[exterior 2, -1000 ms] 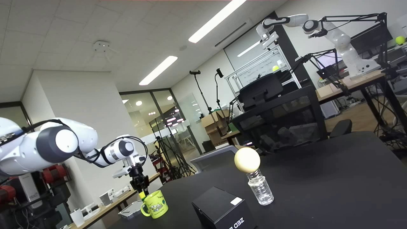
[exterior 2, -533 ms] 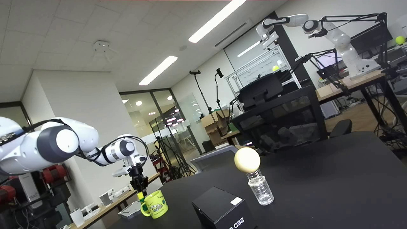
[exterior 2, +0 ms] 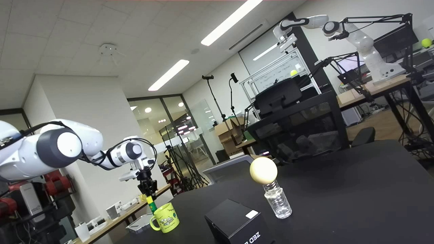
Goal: Remove the glue from the mug, put the glue in the mug, remove the glue from the mug and put it on top of the black box
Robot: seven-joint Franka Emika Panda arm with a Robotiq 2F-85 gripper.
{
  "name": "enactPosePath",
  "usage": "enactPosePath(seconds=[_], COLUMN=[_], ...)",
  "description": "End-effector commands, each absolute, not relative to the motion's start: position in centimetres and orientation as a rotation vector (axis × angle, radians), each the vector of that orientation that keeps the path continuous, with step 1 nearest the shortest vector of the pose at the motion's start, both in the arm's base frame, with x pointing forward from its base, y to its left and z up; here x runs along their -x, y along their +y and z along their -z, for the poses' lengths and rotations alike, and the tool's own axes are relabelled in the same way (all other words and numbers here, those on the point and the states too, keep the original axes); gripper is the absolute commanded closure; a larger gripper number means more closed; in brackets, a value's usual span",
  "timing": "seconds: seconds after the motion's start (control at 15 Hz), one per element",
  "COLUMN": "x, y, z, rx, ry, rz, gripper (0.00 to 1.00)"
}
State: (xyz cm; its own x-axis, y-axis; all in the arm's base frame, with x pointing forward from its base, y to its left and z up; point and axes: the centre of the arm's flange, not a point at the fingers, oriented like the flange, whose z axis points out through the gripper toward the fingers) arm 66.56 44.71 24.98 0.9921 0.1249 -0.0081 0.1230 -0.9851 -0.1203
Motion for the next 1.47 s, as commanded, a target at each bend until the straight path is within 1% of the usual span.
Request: enactPosePath(seconds=[0.0, 0.33, 1.0, 1.27, 1.4], x=[-64.6, -62.5, -59.4, -57.6, -56.1], y=[43.1, 42.1, 36.1, 34.8, 34.6], z=[-29.5, -32.3, -30.8, -31.9, -32.7], rx=[3.008, 2.987, 2.962, 2.92, 2.931], ry=[-0.233, -0.285, -0.185, -0.212, -0.232], rz=[0.037, 0.109, 0.209, 0.268, 0.243], gripper=[0.92, 0.92, 0.92, 0.92, 0.92])
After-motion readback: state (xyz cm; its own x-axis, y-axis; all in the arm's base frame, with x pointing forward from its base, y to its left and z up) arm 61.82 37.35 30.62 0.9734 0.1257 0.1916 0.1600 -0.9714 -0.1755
